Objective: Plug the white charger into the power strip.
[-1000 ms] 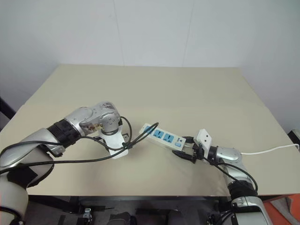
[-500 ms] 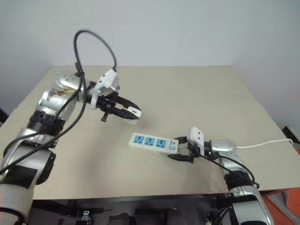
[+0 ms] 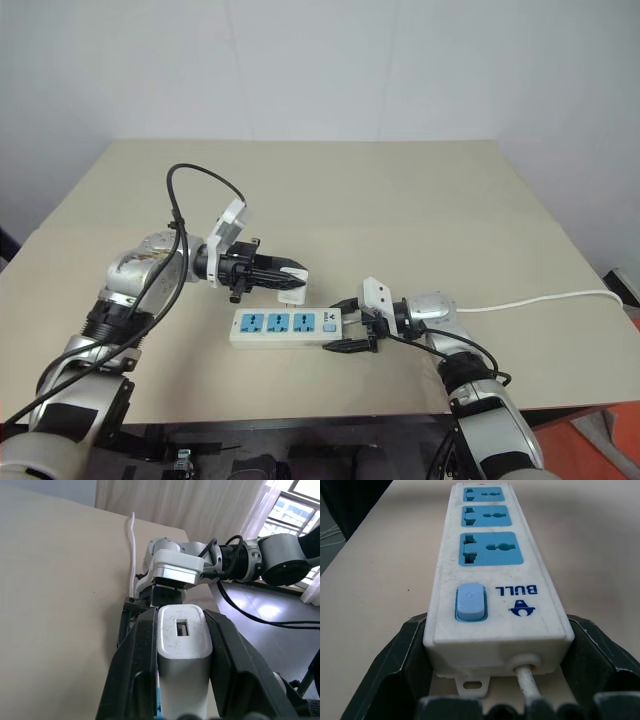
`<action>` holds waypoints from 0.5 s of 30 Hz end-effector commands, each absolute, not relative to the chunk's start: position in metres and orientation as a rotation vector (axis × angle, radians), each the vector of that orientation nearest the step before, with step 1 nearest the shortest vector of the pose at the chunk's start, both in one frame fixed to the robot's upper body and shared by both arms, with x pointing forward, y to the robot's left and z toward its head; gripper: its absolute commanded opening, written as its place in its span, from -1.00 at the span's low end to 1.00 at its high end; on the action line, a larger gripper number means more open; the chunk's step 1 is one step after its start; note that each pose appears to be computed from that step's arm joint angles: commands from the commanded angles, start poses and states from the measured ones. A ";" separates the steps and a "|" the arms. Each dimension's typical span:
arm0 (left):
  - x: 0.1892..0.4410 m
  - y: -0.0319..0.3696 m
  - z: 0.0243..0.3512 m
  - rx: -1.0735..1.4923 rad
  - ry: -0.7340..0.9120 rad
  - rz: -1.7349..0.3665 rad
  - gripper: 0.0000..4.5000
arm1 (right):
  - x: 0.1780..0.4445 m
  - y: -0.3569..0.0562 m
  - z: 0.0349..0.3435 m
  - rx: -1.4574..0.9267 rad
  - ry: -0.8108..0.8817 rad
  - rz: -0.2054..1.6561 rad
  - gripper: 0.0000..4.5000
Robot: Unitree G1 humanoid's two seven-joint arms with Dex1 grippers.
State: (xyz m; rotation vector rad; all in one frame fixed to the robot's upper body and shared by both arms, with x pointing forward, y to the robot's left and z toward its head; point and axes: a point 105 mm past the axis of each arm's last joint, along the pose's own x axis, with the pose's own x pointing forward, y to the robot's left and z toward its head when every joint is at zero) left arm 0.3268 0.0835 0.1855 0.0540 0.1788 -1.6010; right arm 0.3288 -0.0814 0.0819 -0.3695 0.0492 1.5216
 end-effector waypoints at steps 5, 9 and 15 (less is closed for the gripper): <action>0.321 0.091 0.176 0.038 0.078 -1.636 -0.54 | 0.322 -0.081 0.066 -0.375 0.090 1.537 0.51; 0.324 0.092 0.169 0.003 0.082 -1.616 -0.54 | 0.321 -0.082 0.062 -0.388 0.102 1.536 0.51; 0.323 0.088 0.158 -0.041 0.100 -1.617 -0.54 | 0.322 -0.081 0.059 -0.392 0.105 1.525 0.51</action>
